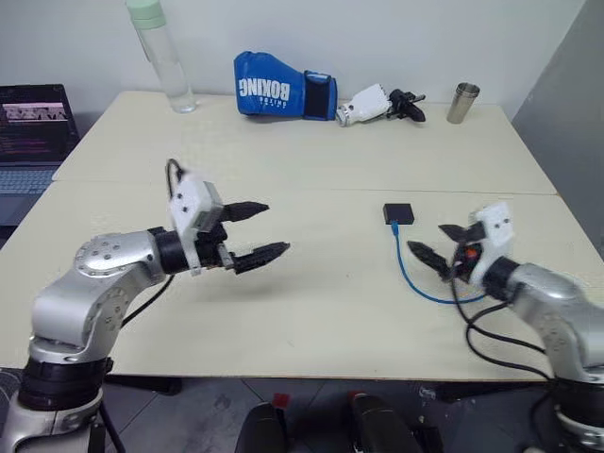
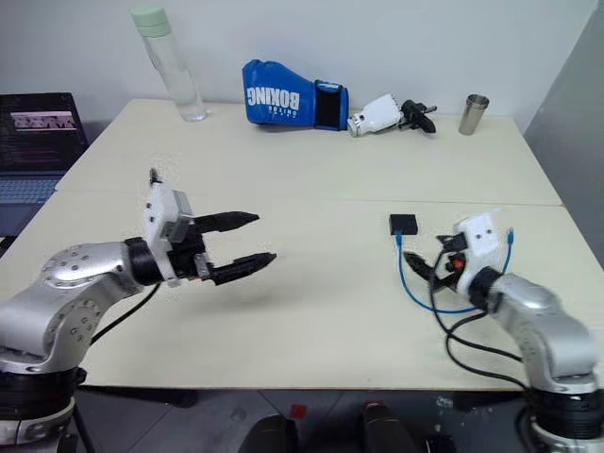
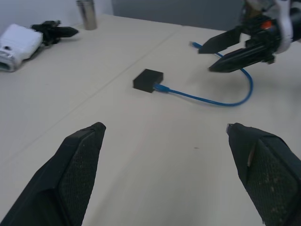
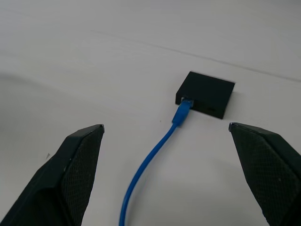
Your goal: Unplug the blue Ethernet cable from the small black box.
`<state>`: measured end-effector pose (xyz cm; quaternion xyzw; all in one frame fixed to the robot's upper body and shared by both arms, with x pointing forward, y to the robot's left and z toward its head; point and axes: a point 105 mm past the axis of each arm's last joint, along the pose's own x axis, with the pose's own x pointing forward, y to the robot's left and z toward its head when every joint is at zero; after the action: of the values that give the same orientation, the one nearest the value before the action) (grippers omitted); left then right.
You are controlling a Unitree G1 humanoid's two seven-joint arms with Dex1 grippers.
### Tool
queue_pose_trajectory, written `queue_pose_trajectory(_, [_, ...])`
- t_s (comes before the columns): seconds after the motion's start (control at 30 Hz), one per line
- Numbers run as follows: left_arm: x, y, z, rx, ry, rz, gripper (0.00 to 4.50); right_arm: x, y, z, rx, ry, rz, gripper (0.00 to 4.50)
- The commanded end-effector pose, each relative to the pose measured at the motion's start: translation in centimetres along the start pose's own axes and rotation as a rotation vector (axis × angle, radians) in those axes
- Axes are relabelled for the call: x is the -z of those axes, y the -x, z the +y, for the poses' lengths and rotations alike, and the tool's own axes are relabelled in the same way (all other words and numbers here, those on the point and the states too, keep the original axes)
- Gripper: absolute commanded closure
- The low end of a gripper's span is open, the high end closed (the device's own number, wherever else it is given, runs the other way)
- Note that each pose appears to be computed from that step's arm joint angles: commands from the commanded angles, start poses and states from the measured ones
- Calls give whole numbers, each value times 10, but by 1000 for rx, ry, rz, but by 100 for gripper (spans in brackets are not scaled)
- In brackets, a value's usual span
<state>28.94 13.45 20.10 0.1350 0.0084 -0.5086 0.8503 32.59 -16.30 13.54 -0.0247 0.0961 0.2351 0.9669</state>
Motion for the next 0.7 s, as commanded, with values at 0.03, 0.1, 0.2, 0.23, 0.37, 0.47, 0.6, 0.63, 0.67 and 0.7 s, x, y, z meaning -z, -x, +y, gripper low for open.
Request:
queue_pose_trajectory(0.03, [-4, -10, -9, 49, -63, -13, 10, -4, -23, 7, 98, 41, -40, 0])
queue_pose_trajectory(0.1, [-3, -13, -9, 58, -70, -13, 10, 1, -32, 6, 145, 30, -36, 0])
queue_pose_trajectory(0.2, [-2, -17, -10, 71, -84, -9, 10, 7, -45, -5, 251, 25, -37, 0])
queue_pose_trajectory(0.23, [-1, -18, -10, 76, -90, -8, 10, 9, -48, -9, 287, 20, -40, 0])
queue_pose_trajectory(0.37, [0, -21, -10, 84, -102, -8, 10, 14, -57, -12, 338, -30, -36, 0])
queue_pose_trajectory(0.47, [1, -21, -10, 84, -106, -9, 10, 16, -62, -6, 322, -43, -33, 0])
queue_pose_trajectory(0.6, [1, -22, -9, 82, -107, -14, 0, 20, -66, -2, 318, -56, -22, 75])
queue_pose_trajectory(0.63, [1, -22, -9, 82, -105, -16, 0, 21, -67, -1, 317, -62, -20, 91])
queue_pose_trajectory(0.67, [1, -22, -9, 82, -104, -18, 0, 21, -67, 0, 315, -65, -20, 123])
queue_pose_trajectory(0.7, [1, -23, -9, 83, -102, -20, 0, 21, -69, 1, 310, -61, -20, 144])
